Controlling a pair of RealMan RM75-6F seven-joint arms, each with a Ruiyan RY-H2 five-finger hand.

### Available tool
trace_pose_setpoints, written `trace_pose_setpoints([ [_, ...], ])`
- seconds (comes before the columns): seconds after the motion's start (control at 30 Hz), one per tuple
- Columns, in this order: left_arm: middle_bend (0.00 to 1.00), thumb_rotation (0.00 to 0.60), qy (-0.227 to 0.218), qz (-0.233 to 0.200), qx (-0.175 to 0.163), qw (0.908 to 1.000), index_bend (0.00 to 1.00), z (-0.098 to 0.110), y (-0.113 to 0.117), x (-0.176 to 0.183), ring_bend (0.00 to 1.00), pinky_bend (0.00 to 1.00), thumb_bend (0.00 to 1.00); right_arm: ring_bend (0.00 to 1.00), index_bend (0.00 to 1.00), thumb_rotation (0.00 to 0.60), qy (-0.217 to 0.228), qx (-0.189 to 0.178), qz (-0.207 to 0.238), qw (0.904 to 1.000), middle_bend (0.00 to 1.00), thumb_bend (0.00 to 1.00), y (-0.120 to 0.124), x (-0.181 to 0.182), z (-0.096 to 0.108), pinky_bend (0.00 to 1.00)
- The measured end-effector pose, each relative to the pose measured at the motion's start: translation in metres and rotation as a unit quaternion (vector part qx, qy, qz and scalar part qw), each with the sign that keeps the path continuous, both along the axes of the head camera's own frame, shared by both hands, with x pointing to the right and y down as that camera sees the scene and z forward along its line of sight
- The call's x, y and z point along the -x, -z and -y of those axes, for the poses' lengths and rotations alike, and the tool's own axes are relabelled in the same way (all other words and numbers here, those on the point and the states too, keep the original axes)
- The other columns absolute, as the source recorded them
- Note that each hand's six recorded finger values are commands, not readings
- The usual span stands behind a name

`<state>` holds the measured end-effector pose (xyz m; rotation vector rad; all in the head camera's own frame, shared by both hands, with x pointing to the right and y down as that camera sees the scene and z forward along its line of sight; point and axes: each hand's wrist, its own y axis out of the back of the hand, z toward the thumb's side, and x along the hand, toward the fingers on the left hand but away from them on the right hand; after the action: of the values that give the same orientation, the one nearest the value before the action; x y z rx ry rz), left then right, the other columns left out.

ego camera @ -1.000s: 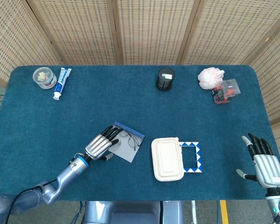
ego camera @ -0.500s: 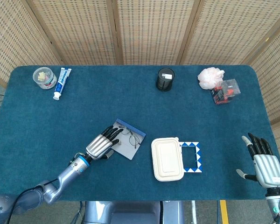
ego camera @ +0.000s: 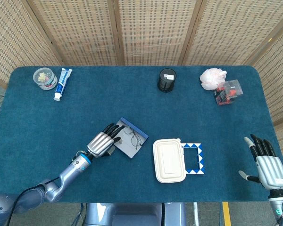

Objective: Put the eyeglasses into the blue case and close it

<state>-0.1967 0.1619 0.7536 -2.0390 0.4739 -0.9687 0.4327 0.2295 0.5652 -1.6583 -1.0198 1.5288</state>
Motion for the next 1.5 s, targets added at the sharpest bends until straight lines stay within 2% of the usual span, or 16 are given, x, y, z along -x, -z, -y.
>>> trace_pose_setpoints([
  [0.17, 0.0, 0.6, 0.007, 0.002, 0.006, 1.0, 0.42, 0.01, -0.001, -0.007, 0.0, 0.0, 0.57, 0.0, 0.0, 0.6, 0.0, 0.0, 0.001, 1.0, 0.0, 0.0, 0.0, 0.0, 0.0, 0.0],
  [0.33, 0.0, 0.6, 0.011, 0.003, 0.007, 0.9999, 0.53, 0.018, 0.002, -0.017, 0.0, 0.0, 0.58, 0.0, 0.0, 0.6, 0.0, 0.001, 0.001, 1.0, 0.0, 0.0, 0.0, 0.0, 0.0, 0.0],
  [0.53, 0.0, 0.6, 0.014, 0.002, 0.009, 0.9999, 0.63, 0.018, 0.005, -0.017, 0.0, 0.0, 0.59, 0.0, 0.0, 0.6, 0.0, 0.001, 0.003, 1.0, 0.0, 0.0, 0.0, 0.0, 0.0, 0.0],
  [0.7, 0.0, 0.6, 0.015, -0.004, 0.005, 0.9999, 0.67, 0.018, 0.011, -0.011, 0.0, 0.0, 0.59, 0.0, 0.0, 0.6, -0.001, 0.001, 0.004, 1.0, 0.0, 0.0, 0.0, -0.001, 0.0, 0.0],
  [1.0, 0.0, 0.6, 0.005, 0.0, -0.012, 0.9999, 0.68, 0.017, 0.029, 0.027, 0.0, 0.0, 0.59, 0.0, 0.0, 0.6, 0.0, 0.001, 0.004, 1.0, 0.0, 0.0, 0.0, 0.0, 0.0, 0.0],
  [1.33, 0.0, 0.6, 0.003, 0.051, -0.003, 0.9987, 0.68, 0.008, 0.047, 0.098, 0.0, 0.0, 0.59, 0.0, 0.0, 0.6, 0.002, 0.001, 0.0, 1.0, 0.0, 0.0, 0.0, 0.001, 0.0, 0.0],
  [1.5, 0.0, 0.6, -0.005, 0.066, 0.001, 0.9978, 0.68, -0.002, 0.055, 0.117, 0.0, 0.0, 0.58, 0.0, 0.0, 0.6, 0.002, 0.002, -0.001, 1.0, 0.0, 0.0, 0.0, 0.001, 0.0, 0.0],
])
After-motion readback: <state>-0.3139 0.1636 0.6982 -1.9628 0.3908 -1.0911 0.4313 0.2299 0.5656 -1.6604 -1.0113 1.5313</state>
